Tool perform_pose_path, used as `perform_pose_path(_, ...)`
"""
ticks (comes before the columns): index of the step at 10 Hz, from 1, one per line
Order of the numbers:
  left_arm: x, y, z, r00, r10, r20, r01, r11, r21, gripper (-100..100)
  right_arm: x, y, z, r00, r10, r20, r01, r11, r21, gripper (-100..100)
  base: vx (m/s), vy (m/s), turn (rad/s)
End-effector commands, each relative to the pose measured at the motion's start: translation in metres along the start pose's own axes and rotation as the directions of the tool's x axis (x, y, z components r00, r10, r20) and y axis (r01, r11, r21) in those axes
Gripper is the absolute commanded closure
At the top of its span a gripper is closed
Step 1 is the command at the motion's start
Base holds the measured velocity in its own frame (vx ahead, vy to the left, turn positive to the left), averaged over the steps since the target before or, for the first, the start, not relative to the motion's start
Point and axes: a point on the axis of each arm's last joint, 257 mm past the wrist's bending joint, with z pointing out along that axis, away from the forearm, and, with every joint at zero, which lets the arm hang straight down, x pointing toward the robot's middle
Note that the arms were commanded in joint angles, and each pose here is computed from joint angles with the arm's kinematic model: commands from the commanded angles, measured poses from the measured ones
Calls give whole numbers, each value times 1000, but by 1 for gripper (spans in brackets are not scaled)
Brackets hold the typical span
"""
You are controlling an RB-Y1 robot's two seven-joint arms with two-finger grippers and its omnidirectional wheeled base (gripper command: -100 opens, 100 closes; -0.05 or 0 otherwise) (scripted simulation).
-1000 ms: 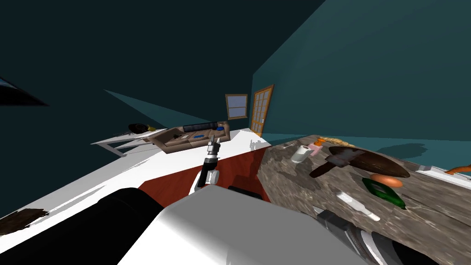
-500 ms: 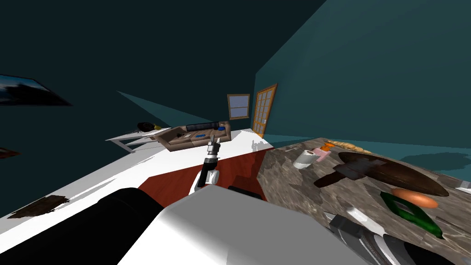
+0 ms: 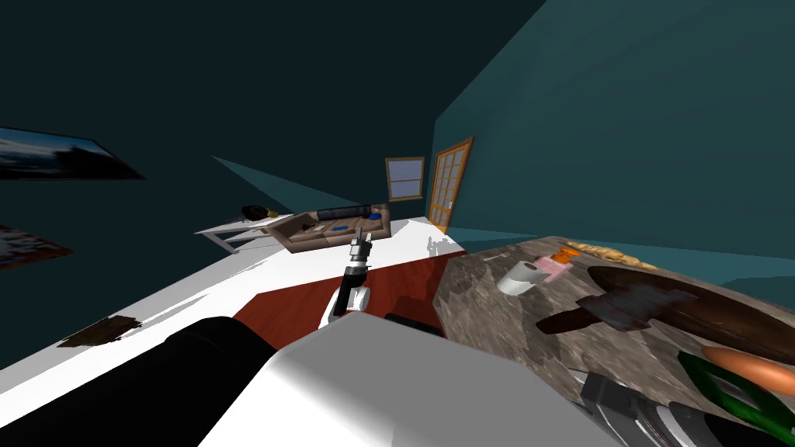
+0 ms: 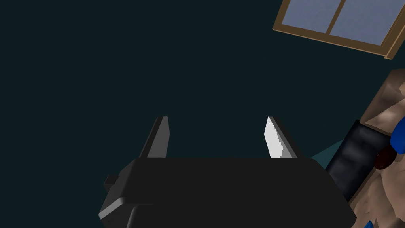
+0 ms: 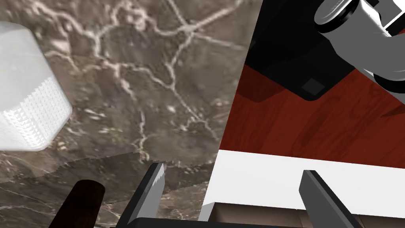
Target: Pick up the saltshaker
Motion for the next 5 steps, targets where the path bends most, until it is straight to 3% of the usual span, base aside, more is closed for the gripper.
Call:
perform_pose_path(1, 0, 0, 0, 1000, 0, 0, 0, 1000, 0, 0, 4, -4, -3, 999, -31, -30, 32, 999, 7, -100, 55, -79, 80)
perform_pose_path(5, 0, 0, 0, 1000, 0, 0, 0, 1000, 0, 0, 26, -21, -15, 986, -105, -129, 108, 994, 20, -100, 50, -97, 71)
